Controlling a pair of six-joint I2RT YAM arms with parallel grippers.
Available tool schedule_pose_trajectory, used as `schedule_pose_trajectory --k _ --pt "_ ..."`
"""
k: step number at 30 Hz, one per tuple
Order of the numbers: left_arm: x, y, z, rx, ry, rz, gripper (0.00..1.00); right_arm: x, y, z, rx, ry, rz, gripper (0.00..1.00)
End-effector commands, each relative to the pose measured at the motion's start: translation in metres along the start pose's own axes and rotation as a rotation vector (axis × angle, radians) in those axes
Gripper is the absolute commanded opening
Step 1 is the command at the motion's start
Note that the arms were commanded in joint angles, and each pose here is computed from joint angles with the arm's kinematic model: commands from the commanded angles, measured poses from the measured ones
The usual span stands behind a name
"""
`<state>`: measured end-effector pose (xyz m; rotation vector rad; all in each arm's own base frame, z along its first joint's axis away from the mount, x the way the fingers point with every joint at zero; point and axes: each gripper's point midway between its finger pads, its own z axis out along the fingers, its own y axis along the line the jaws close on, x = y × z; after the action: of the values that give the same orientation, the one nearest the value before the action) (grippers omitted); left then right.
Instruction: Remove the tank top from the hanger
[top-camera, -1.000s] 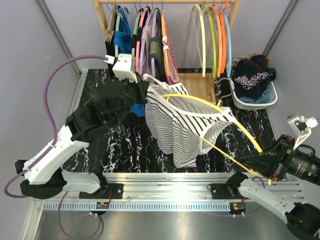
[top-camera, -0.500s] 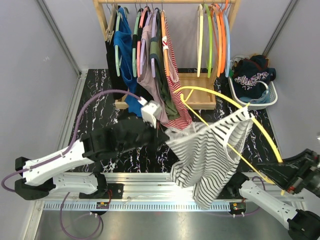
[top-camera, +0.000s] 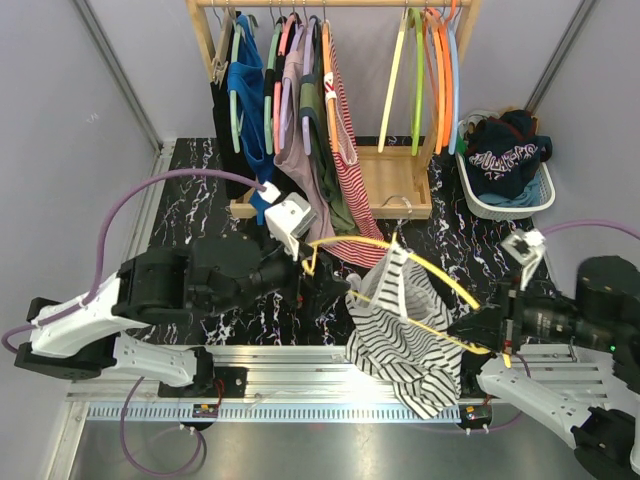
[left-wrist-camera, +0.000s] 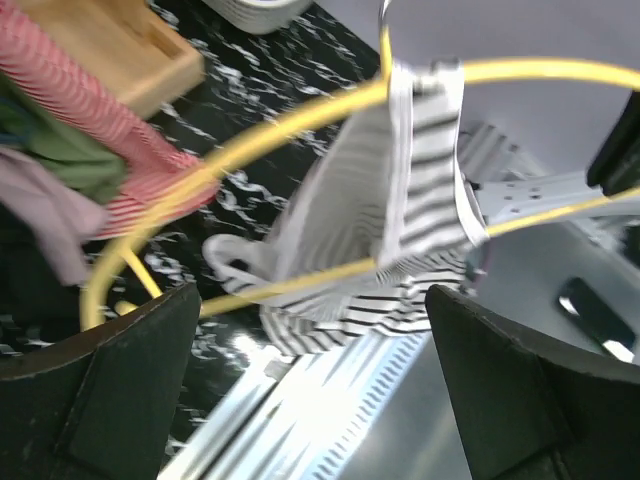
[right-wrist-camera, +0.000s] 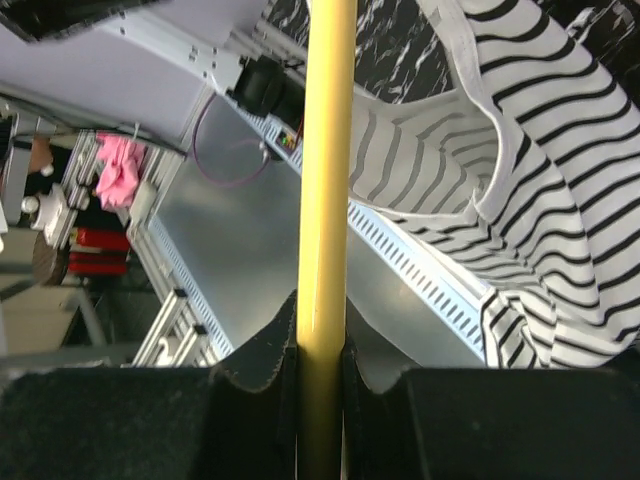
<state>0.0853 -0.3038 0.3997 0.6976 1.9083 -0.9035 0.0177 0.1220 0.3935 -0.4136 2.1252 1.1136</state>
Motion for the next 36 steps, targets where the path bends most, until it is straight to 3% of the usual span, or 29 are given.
schedule_pose_trajectory --k 1,2,9,11,13,14,17,18,19,20,21,22,23,25,27,29,33,34,35,36 --pt "-0.001 0.041 -0.007 -0.176 0.030 0.253 0.99 0.025 0.018 0.009 -0.135 0.187 0.016 0.00" --pt "0.013 0.046 0.006 -0.198 0.102 0.370 0.99 0.034 0.028 0.009 -0.210 0.247 0.026 0.00" --pt "0.040 0.043 0.024 -0.155 0.159 0.504 0.99 0.043 0.057 0.001 -0.411 0.345 0.038 0.00" --pt "0.042 0.044 0.026 -0.154 0.161 0.520 0.95 0.045 0.061 -0.002 -0.446 0.367 0.038 0.00" --pt "0.047 0.048 0.026 -0.169 0.181 0.534 0.84 0.045 0.063 -0.004 -0.459 0.373 0.027 0.00" --pt "0.048 0.049 0.026 -0.176 0.188 0.535 0.79 0.045 0.063 -0.004 -0.463 0.377 0.022 0.00" --pt "0.050 0.055 0.025 -0.208 0.203 0.534 0.29 0.043 0.051 0.008 -0.395 0.377 0.019 0.00" --pt "0.047 0.057 0.023 -0.224 0.196 0.530 0.11 0.043 0.044 0.012 -0.354 0.375 0.012 0.04" --pt "0.047 0.059 0.022 -0.234 0.193 0.526 0.00 0.042 0.037 0.018 -0.308 0.372 0.011 0.13" --pt "0.049 0.061 0.022 -0.242 0.194 0.518 0.00 0.034 0.019 0.026 -0.191 0.322 -0.007 0.44" --pt "0.046 0.064 0.019 -0.262 0.183 0.506 0.00 0.029 0.007 0.030 -0.117 0.297 -0.008 0.51" --pt "0.045 0.071 0.017 -0.305 0.178 0.498 0.00 0.022 -0.005 0.035 -0.040 0.265 -0.008 0.66" --pt "0.044 0.074 0.015 -0.322 0.175 0.487 0.00 0.008 -0.030 0.040 0.112 0.187 -0.012 0.99" --pt "0.043 0.086 0.012 -0.402 0.185 0.476 0.00 -0.008 -0.052 0.040 0.262 0.093 0.029 1.00" --pt "0.037 0.097 0.010 -0.485 0.174 0.378 0.00 -0.037 -0.094 0.025 0.520 -0.106 0.064 1.00" --pt "0.033 0.111 0.009 -0.552 0.180 0.316 0.00 -0.046 -0.101 0.018 0.561 -0.194 0.090 1.00" --pt "0.011 0.117 0.012 -0.635 0.137 0.201 0.00 -0.063 -0.083 0.022 0.400 -0.367 0.084 1.00" --pt "0.008 0.113 0.021 -0.632 0.140 0.190 0.00 -0.061 -0.080 0.031 0.358 -0.362 0.069 1.00" --pt "-0.008 0.106 0.021 -0.608 0.104 0.163 0.00 -0.044 -0.079 0.055 0.291 -0.279 0.056 1.00" --pt "-0.012 0.101 0.025 -0.595 0.106 0.161 0.00 -0.052 -0.068 0.066 0.209 -0.301 0.019 1.00"
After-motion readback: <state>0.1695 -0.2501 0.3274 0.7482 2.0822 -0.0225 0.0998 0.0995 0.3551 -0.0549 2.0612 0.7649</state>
